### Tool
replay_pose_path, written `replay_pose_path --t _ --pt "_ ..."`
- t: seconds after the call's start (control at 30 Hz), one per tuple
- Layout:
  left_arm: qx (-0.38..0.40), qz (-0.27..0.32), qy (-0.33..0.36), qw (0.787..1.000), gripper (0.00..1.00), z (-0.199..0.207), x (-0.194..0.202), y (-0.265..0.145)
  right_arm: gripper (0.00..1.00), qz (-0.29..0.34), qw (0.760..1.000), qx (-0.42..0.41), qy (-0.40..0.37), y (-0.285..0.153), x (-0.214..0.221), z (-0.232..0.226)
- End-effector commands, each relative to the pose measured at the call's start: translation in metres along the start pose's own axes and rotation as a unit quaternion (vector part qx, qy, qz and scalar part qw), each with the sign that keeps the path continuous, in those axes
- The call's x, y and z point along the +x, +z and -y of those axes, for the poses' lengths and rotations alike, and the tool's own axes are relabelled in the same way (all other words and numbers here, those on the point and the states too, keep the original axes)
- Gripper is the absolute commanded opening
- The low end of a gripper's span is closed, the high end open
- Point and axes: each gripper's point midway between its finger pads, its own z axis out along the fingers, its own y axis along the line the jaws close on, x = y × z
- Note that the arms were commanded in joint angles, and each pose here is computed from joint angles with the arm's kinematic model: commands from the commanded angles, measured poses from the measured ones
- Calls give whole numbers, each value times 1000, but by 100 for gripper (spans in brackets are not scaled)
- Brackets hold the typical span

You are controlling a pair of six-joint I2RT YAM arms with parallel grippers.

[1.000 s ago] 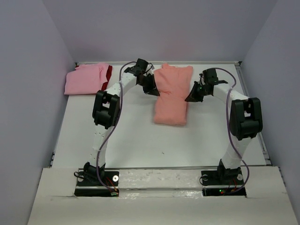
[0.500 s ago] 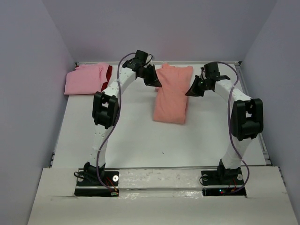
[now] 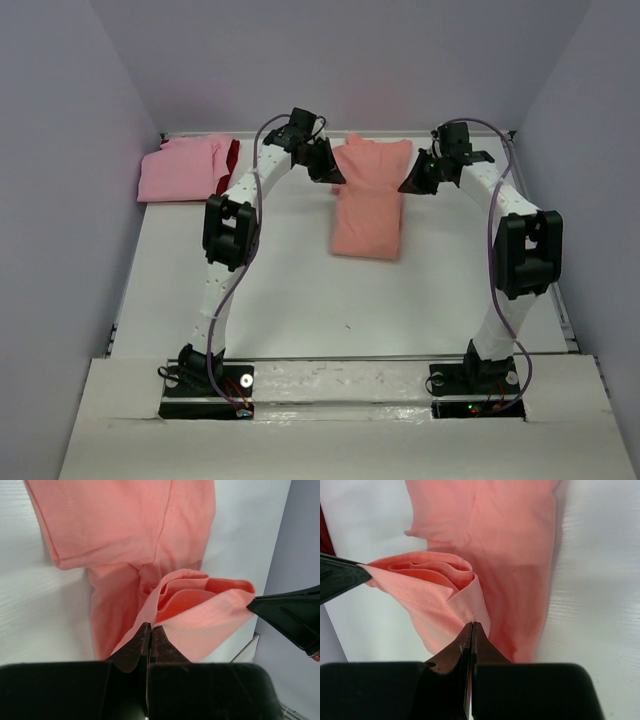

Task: Fold and stack the t-shirts
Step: Fold the folded rectangular tshirt in 1/3 of the way

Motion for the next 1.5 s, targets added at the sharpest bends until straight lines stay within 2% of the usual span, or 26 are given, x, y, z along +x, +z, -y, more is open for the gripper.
replay_pose_path --t 0.0,0.53,0.9,1.47 --pt "17 12 5 1000 0 6 -11 -1 0 30 999 6 -20 1 -23 -5" --pt "10 7 -8 1000 0 -25 -12 32 0 35 997 58 -26 33 -28 27" --pt "10 -3 -13 1000 0 -41 -5 50 0 62 994 92 -22 35 -31 43" --pt "6 -17 -16 1000 0 -58 5 66 0 57 985 163 4 54 -10 88"
